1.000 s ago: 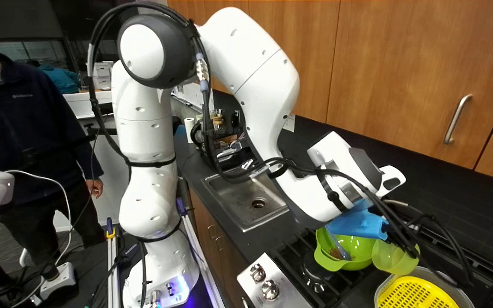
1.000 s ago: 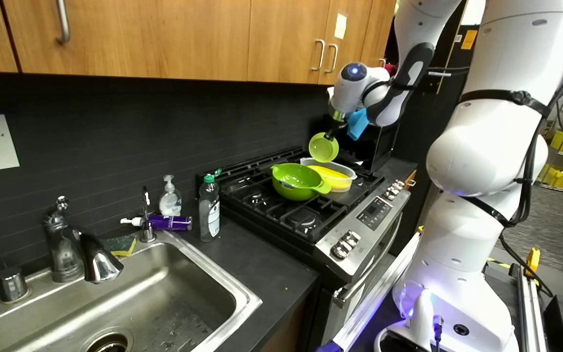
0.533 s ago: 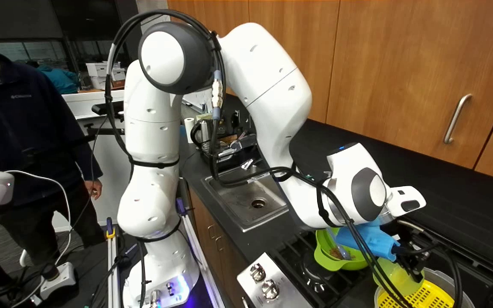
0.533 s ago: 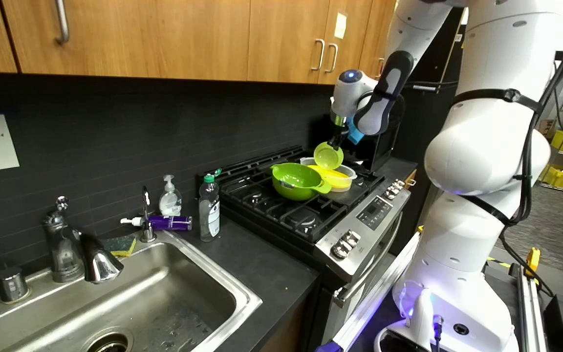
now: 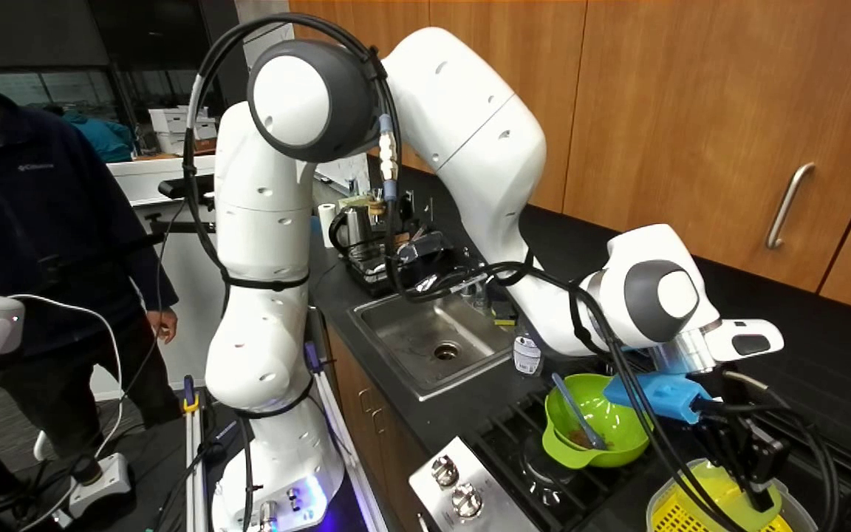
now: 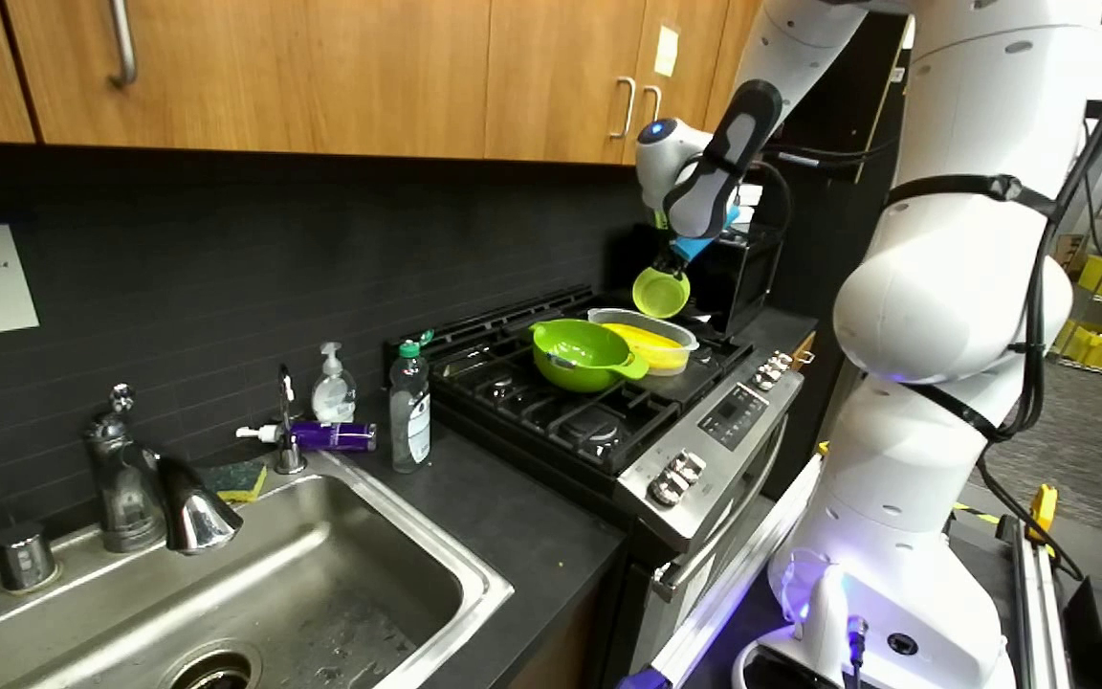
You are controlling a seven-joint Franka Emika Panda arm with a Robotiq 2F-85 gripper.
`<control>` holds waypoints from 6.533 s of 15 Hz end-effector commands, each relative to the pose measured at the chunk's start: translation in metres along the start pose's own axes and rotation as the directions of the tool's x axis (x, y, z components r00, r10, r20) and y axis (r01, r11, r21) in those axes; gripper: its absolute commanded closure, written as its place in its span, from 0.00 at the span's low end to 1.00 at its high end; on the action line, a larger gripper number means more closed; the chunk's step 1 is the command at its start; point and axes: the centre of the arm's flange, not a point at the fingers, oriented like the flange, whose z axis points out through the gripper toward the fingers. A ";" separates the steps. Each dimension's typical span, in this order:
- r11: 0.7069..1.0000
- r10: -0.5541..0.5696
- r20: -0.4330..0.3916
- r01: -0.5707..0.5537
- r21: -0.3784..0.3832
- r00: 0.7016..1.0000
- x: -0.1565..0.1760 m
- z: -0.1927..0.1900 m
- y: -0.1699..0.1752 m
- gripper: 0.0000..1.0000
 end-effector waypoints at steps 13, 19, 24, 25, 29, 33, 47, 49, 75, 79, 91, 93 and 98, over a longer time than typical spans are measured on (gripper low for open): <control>0.938 -0.159 -0.374 0.259 0.233 0.914 0.029 0.019 0.003 0.99; 0.895 -0.172 -0.398 0.311 0.319 0.901 0.033 0.032 -0.005 0.99; 0.873 -0.126 -0.310 0.253 0.416 0.942 0.034 0.050 0.013 0.99; 0.866 -0.103 -0.282 0.226 0.446 0.954 0.032 0.055 0.018 0.99; 0.843 -0.045 -0.226 0.158 0.514 0.973 0.028 0.070 0.033 0.99; 0.831 -0.015 -0.177 0.111 0.544 0.984 0.026 0.080 0.037 0.99; 0.818 0.045 -0.057 -0.004 0.575 0.997 0.018 0.090 0.049 0.99; 0.796 0.054 0.009 -0.049 0.604 0.998 0.013 0.096 0.062 0.99; 0.649 0.095 0.277 -0.271 0.711 0.956 0.022 0.142 0.081 0.26; 0.664 0.086 0.270 -0.258 0.702 0.959 0.019 0.143 0.077 0.26; 0.663 0.086 0.272 -0.258 0.703 0.959 0.019 0.145 0.077 0.26; 0.663 0.086 0.272 -0.258 0.703 0.959 0.019 0.145 0.077 0.26; 0.663 0.086 0.271 -0.258 0.703 0.959 0.019 0.145 0.077 0.26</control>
